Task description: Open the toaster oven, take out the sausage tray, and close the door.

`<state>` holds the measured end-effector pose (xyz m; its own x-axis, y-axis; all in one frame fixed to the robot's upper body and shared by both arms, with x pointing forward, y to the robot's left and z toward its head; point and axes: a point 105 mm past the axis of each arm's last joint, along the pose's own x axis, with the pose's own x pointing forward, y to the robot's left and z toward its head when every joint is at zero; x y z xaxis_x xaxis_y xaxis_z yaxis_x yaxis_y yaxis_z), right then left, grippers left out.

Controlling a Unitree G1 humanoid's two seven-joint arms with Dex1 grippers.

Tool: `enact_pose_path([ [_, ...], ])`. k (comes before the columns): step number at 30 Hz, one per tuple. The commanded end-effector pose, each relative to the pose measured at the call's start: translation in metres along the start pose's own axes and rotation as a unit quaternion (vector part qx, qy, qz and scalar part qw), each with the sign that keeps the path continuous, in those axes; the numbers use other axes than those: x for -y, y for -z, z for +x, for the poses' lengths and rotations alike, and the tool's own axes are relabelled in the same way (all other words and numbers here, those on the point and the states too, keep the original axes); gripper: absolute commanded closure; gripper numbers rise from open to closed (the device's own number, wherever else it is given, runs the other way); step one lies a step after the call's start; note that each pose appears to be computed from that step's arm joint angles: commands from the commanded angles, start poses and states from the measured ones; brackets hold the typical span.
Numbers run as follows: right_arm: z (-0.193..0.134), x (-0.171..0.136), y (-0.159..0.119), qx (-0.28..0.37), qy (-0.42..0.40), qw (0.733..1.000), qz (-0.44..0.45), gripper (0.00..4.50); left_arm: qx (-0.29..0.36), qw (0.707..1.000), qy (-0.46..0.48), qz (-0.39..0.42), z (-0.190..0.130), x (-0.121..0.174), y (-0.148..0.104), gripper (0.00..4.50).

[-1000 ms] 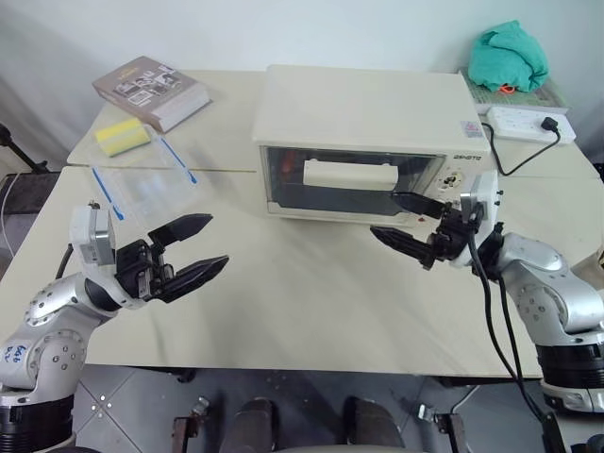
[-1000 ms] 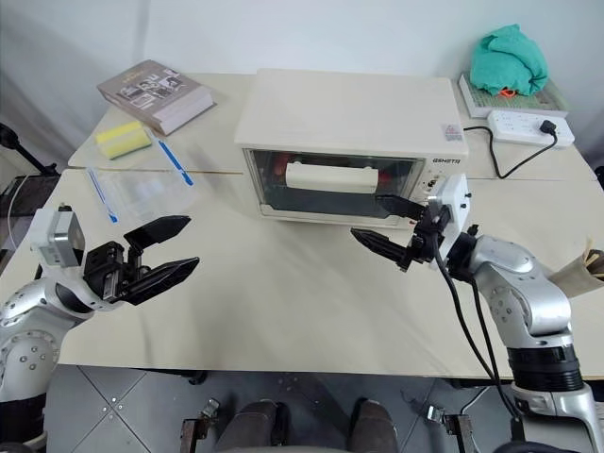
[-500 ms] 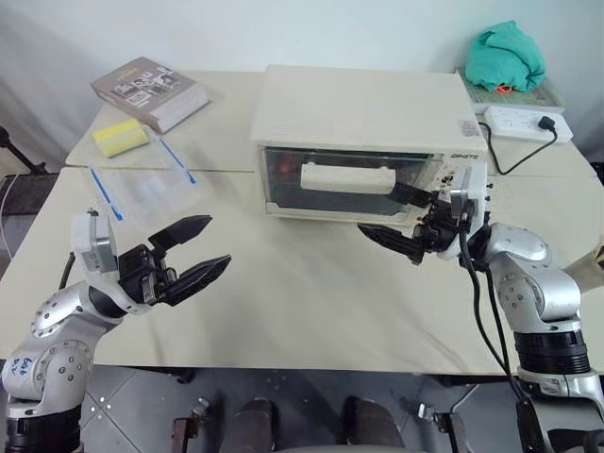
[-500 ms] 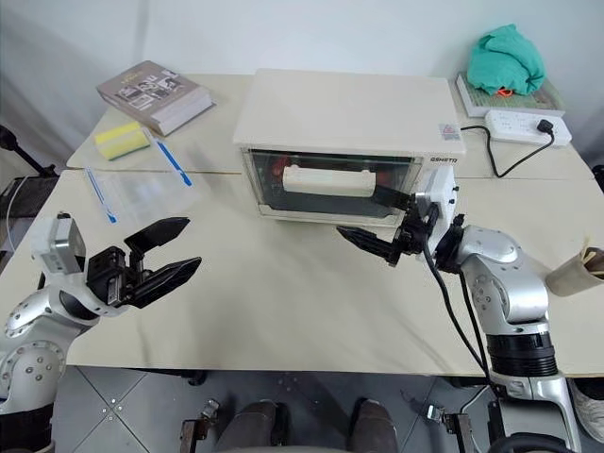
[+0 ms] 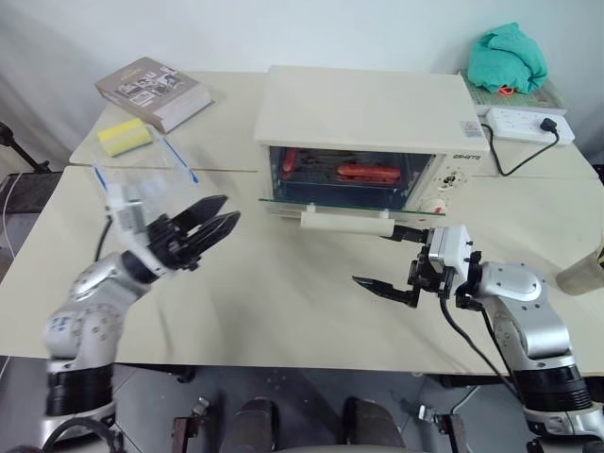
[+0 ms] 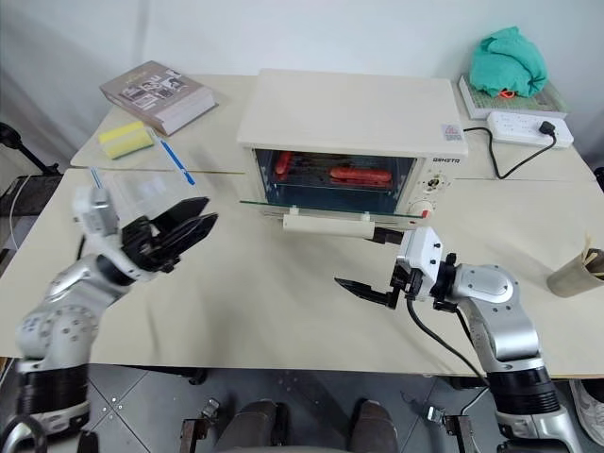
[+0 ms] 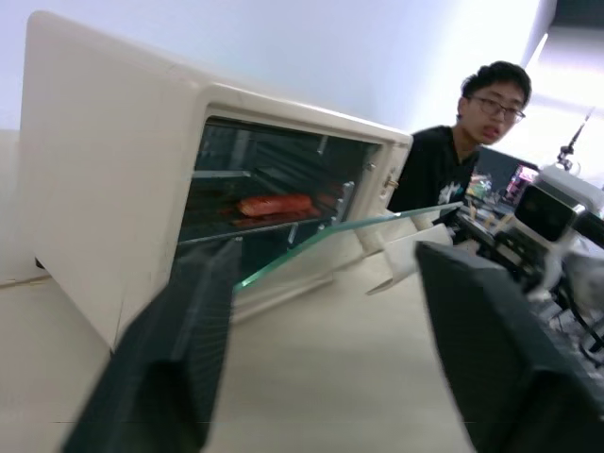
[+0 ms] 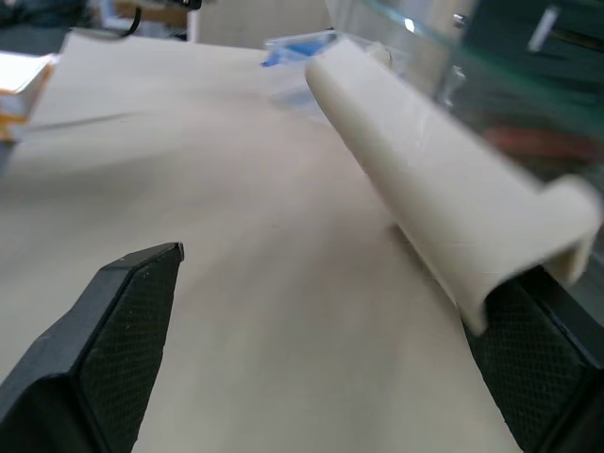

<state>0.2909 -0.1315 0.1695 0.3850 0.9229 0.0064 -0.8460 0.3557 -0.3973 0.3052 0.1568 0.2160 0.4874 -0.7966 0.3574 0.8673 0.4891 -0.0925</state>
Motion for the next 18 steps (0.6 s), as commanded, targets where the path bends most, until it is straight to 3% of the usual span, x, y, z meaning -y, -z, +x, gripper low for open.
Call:
enact_pose_path([
  [1, -0.007, 0.003, -0.004, 0.007, 0.013, 1.000, -0.020, 0.00, 0.030, 0.999, 0.012, 0.007, 0.024, 0.001, -0.010, 3.04],
  [6, -0.007, -0.002, 0.001, 0.000, 0.004, 1.000, -0.025, 0.00, 0.047, 0.999, 0.002, 0.006, 0.047, -0.009, -0.009, 4.48],
  [12, -0.008, -0.004, 0.000, 0.001, 0.010, 1.000, -0.026, 0.00, 0.093, 0.995, 0.037, -0.002, 0.047, -0.003, -0.025, 4.48],
  [18, -0.008, 0.001, -0.007, 0.015, 0.032, 0.999, 0.010, 0.00, 0.034, 0.998, 0.047, 0.010, 0.008, 0.003, -0.016, 4.48],
])
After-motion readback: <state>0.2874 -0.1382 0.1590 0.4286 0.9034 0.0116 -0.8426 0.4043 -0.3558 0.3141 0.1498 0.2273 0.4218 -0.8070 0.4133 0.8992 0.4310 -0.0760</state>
